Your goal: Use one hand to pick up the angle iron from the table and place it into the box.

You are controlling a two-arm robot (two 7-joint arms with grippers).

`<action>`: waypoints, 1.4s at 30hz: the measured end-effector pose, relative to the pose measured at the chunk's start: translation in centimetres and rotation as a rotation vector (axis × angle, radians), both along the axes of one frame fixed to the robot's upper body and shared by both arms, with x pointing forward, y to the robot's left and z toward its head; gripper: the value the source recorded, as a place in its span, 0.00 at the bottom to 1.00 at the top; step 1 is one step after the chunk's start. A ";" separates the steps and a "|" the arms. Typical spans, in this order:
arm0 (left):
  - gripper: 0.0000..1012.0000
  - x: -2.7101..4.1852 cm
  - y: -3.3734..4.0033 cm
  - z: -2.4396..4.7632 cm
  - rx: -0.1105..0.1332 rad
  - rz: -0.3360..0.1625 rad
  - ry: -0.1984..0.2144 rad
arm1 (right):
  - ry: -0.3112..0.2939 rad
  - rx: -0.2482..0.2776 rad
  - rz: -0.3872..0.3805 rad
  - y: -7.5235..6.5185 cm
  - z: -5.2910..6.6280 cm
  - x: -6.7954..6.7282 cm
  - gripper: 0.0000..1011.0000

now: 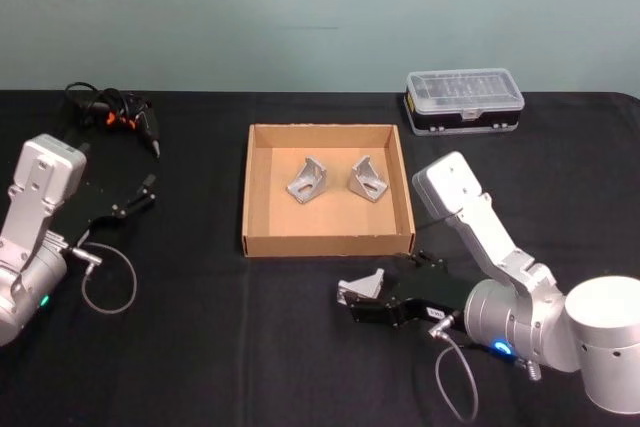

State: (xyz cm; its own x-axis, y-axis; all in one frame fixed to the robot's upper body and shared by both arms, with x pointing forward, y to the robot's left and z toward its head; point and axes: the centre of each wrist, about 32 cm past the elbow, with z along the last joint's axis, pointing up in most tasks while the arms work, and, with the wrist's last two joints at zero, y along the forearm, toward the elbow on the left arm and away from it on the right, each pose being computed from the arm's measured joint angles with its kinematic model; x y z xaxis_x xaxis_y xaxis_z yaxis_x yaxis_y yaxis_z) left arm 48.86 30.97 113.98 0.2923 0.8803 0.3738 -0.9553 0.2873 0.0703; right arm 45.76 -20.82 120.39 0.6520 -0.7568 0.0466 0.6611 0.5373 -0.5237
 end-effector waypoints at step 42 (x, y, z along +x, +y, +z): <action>1.00 0.00 0.00 0.00 0.000 0.000 0.000 | 0.021 0.020 0.025 0.2 -2.1 1.8 0.99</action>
State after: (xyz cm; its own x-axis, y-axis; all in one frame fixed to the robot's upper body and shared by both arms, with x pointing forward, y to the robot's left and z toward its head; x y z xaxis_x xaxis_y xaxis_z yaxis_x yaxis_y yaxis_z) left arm 48.86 30.97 113.98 0.2923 0.8803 0.3738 -0.9552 0.2873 0.0703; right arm 47.54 -20.66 118.24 0.6715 -0.7408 0.0182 0.6364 0.5639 -0.5262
